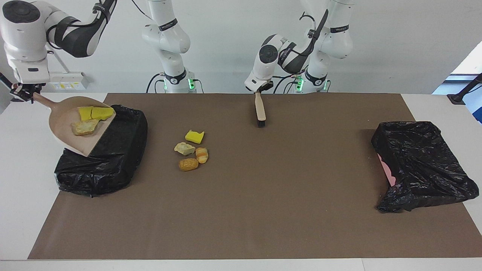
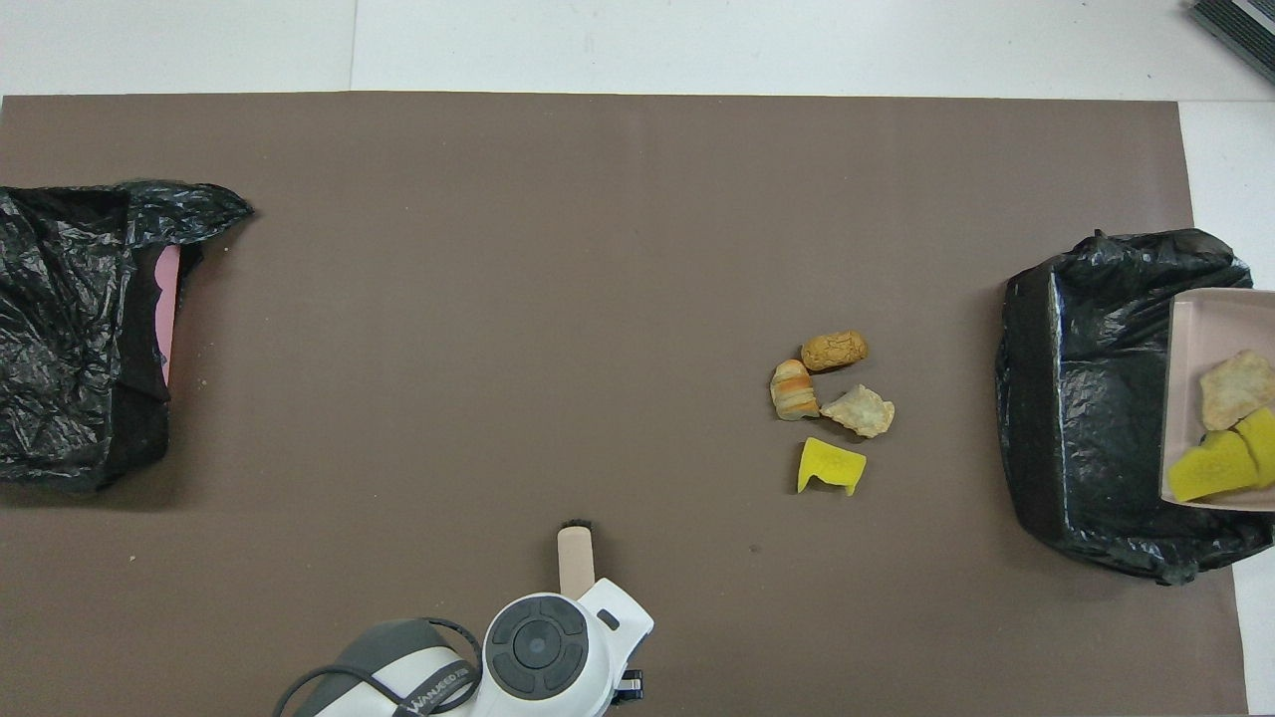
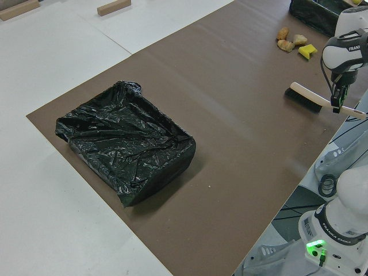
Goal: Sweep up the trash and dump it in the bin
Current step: 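Tip the dustpan with the right gripper to dump debris onto the bag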
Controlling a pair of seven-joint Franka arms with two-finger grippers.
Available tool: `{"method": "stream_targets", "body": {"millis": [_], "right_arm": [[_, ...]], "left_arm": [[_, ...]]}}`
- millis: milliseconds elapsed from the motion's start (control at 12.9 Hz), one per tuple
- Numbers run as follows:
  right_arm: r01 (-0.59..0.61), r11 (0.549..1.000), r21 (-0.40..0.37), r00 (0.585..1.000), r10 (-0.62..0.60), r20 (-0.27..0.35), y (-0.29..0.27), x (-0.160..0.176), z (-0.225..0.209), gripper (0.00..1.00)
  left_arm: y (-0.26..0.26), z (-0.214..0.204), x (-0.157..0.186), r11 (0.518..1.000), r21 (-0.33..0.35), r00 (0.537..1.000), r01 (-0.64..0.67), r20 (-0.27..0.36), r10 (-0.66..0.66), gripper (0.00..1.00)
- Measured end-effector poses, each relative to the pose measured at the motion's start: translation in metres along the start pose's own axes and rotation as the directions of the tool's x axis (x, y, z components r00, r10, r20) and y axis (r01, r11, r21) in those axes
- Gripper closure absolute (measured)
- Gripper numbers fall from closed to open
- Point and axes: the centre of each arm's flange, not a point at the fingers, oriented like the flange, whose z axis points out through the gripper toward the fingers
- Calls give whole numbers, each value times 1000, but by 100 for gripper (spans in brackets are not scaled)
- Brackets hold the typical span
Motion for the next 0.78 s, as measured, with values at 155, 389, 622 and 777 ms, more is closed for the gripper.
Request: {"method": "stream_targets", "body": {"millis": [155,389,622,777], "right_arm": [[60,998,-27,998,-59,38,-5,17,0,68],[116,992,-51,991,-112,78,-19,31,-2,68],[148,987,-65,985,-141,96,-20,39,-9,68],[180,981,-79,976,-168,141,-18,39,-11,68]], "left_arm": [[-1,2,0,1000,3,1000,1,2,-1,74],[-1,1,0,1000,1,1000,-3,1,3,56],[5,-13,3,1000,-26,1000,-6,-20,6,18],[13,-54,19,999,-37,993,-40,-112,35,0]]}}
